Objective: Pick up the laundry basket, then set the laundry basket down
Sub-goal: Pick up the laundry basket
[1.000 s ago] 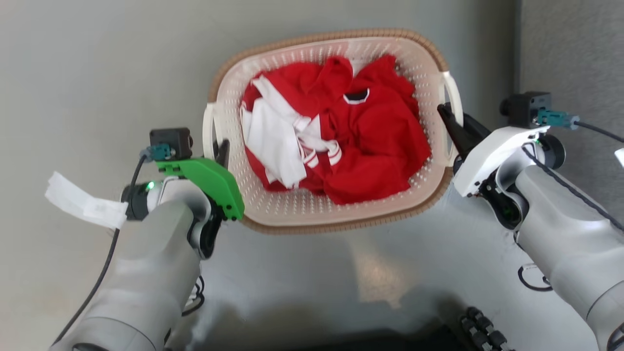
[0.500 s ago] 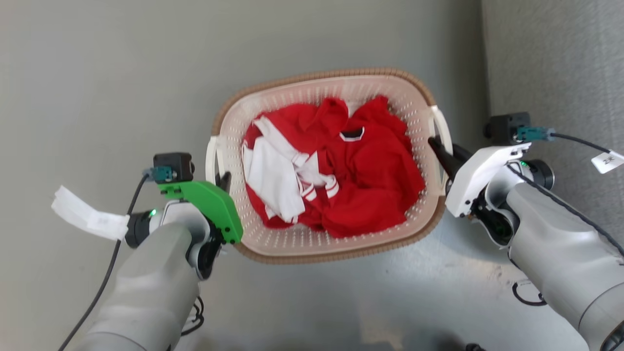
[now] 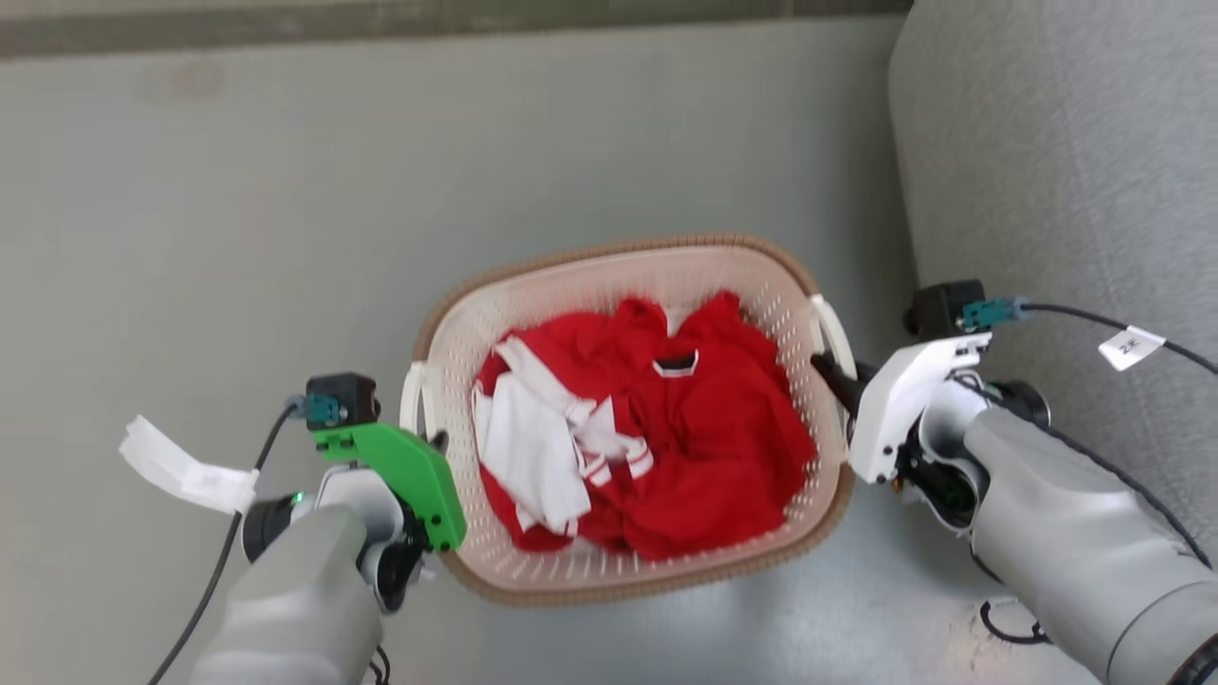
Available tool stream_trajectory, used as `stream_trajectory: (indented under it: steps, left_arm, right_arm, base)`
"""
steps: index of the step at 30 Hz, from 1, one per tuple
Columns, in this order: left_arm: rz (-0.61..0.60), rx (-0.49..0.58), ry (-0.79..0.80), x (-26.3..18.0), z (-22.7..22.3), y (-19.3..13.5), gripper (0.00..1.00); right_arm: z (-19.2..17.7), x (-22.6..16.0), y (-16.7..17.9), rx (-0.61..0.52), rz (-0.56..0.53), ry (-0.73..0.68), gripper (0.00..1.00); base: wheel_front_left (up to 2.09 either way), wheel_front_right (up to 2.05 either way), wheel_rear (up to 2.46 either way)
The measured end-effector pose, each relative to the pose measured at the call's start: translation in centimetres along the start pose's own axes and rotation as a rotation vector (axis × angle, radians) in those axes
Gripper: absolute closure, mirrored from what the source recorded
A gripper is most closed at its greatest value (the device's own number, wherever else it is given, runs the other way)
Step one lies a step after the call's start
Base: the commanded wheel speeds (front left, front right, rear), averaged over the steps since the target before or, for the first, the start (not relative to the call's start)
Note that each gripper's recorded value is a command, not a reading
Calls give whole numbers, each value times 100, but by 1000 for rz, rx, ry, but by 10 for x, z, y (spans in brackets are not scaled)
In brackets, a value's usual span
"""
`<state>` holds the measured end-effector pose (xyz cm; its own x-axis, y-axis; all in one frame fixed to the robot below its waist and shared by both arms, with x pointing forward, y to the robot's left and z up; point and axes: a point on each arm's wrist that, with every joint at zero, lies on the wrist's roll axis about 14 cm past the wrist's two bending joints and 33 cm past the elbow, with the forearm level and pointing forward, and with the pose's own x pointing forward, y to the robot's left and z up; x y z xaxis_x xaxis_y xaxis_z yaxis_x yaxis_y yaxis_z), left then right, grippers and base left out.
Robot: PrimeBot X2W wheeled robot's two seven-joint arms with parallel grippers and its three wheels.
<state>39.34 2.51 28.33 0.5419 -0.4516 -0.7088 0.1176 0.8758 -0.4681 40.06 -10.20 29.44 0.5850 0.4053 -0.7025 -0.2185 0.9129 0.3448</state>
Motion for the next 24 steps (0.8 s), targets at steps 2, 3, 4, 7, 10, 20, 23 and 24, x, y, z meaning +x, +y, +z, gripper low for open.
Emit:
stream_trajectory:
  steps: [2, 3, 4, 7, 10, 20, 23, 24]
  left_arm:
    - [0, 6, 12, -6, -2, -2, 100]
    - [0, 9, 21, -9, -5, -4, 100]
    - [0, 12, 30, -12, -8, -4, 100]
    - [3, 15, 63, -23, -20, -6, 100]
    - [0, 14, 90, -35, -32, -10, 100]
    - [-25, 29, 84, -53, -30, -25, 100]
    - [-30, 34, 83, -54, -29, -28, 100]
    - [-30, 34, 83, -55, -29, -28, 100]
  right_arm:
    - [-1, -6, 3, -1, -2, 8, 100]
    - [-3, -9, 4, -2, -3, 16, 100]
    - [-6, -13, 5, -2, -4, 25, 100]
    - [-14, -22, 11, -1, -4, 49, 100]
    - [-27, -35, 14, 5, -14, 83, 100]
    - [-21, -56, 18, 5, -27, 64, 100]
    - [-20, -59, 19, 7, -29, 64, 100]
    - [-20, -59, 18, 7, -29, 64, 100]
  base:
    - [0, 0, 0]
    - [0, 0, 0]
    - [0, 0, 0]
    - [0, 0, 0]
    - [0, 0, 0]
    - [0, 0, 0]
    - [0, 0, 0]
    - [0, 0, 0]
